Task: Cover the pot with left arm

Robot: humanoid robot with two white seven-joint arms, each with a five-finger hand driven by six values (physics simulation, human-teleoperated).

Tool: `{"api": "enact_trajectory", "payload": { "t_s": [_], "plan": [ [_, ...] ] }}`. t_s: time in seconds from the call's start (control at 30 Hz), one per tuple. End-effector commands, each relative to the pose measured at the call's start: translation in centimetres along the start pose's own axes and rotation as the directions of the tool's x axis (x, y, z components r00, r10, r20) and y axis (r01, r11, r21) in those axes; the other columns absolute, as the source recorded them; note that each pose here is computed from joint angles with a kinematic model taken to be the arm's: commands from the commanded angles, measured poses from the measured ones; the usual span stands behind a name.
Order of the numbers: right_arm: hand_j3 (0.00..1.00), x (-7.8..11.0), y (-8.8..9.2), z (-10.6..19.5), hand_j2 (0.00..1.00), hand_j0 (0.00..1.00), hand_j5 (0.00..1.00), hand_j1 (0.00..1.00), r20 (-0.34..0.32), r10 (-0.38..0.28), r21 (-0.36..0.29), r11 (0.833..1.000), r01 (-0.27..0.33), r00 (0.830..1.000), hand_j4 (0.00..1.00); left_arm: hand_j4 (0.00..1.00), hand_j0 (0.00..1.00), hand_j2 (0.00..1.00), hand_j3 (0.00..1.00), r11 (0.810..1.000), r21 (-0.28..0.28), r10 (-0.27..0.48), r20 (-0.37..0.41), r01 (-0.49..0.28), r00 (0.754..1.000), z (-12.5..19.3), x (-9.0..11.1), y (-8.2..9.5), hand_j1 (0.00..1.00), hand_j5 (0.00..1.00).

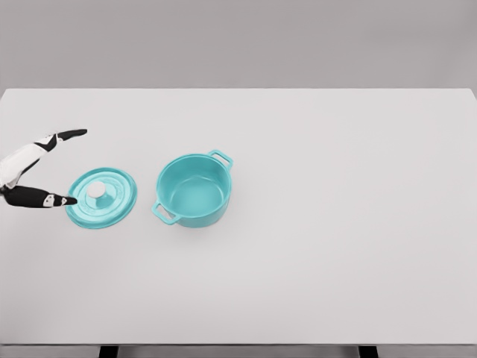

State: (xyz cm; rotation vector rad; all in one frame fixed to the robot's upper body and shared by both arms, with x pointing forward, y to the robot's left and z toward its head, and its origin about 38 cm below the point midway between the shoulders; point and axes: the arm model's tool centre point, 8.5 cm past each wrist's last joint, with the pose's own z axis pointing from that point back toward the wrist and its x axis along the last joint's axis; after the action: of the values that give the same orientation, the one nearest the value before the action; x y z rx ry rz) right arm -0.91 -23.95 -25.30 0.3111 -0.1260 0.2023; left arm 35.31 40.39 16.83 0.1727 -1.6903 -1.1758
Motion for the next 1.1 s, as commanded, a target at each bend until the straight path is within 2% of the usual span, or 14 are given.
{"api": "enact_trajectory", "payload": {
  "t_s": [0.0,0.03,0.07,0.1,0.13,0.4,0.43,0.53,0.93,1.07],
  "plan": [
    [1.00,-0.1,0.0,0.0,1.00,1.00,1.00,1.00,-0.001,0.000,0.001,1.000,0.000,1.000,1.00,1.00,1.00,1.00,1.00,0.997,-0.041,0.066,0.007,-0.065,0.998,-0.4,0.0,-2.6,1.00,1.00],
    [1.00,0.0,0.0,0.0,1.00,1.00,1.00,1.00,-0.001,0.000,0.000,1.000,0.000,1.000,1.00,1.00,1.00,1.00,1.00,0.994,-0.082,0.070,0.023,-0.068,0.997,-0.6,0.5,-3.2,1.00,1.00],
    [1.00,0.0,0.0,0.0,1.00,1.00,1.00,1.00,-0.001,0.000,0.000,1.000,0.000,1.000,1.00,0.91,0.91,0.91,0.91,0.989,-0.132,0.071,0.023,-0.067,0.997,-0.5,0.6,-3.6,0.91,0.91],
    [1.00,-0.1,0.0,0.0,1.00,1.00,1.00,1.00,-0.001,0.000,0.001,1.000,0.000,1.000,1.00,0.86,0.86,0.86,0.86,0.986,-0.156,0.071,0.024,-0.067,0.997,-0.5,0.6,-3.7,0.86,0.86],
    [1.00,-0.1,0.0,0.0,1.00,1.00,1.00,1.00,-0.001,0.000,0.001,1.000,0.000,1.000,1.00,0.86,0.86,0.86,0.86,0.985,-0.160,0.067,0.029,-0.061,0.997,-0.7,0.7,-3.5,0.86,0.86],
    [1.00,-0.1,0.0,0.0,1.00,1.00,1.00,1.00,-0.001,0.000,0.001,1.000,0.000,1.000,1.00,0.86,0.86,0.86,0.86,0.989,-0.146,0.012,-0.029,-0.016,1.000,-2.0,0.2,-1.3,0.86,0.86],
    [1.00,-0.1,0.0,0.0,1.00,1.00,1.00,1.00,-0.002,-0.001,0.001,1.000,0.001,1.000,1.00,0.86,0.86,0.86,0.86,0.990,-0.138,0.012,-0.059,-0.020,0.998,-1.6,-0.7,-1.2,0.86,0.86],
    [1.00,-0.1,0.0,0.0,1.00,1.00,1.00,1.00,-0.001,0.000,0.001,1.000,0.000,1.000,1.00,0.86,0.86,0.86,0.86,0.992,-0.123,0.023,-0.116,-0.037,0.993,-1.6,-2.2,-1.7,0.86,0.86],
    [1.00,-0.1,0.0,0.0,1.00,1.00,1.00,1.00,-0.001,0.000,0.001,1.000,0.000,1.000,1.00,0.85,0.85,0.85,0.85,0.989,-0.144,0.024,-0.106,-0.040,0.994,-2.0,-1.9,-1.6,0.85,0.85],
    [1.00,-0.1,0.0,0.0,1.00,1.00,1.00,1.00,-0.001,0.000,0.001,1.000,0.000,1.000,1.00,0.82,0.82,0.82,0.82,0.987,-0.155,0.023,-0.140,-0.045,0.990,-1.9,-2.2,-1.7,0.82,0.82]
  ]
}}
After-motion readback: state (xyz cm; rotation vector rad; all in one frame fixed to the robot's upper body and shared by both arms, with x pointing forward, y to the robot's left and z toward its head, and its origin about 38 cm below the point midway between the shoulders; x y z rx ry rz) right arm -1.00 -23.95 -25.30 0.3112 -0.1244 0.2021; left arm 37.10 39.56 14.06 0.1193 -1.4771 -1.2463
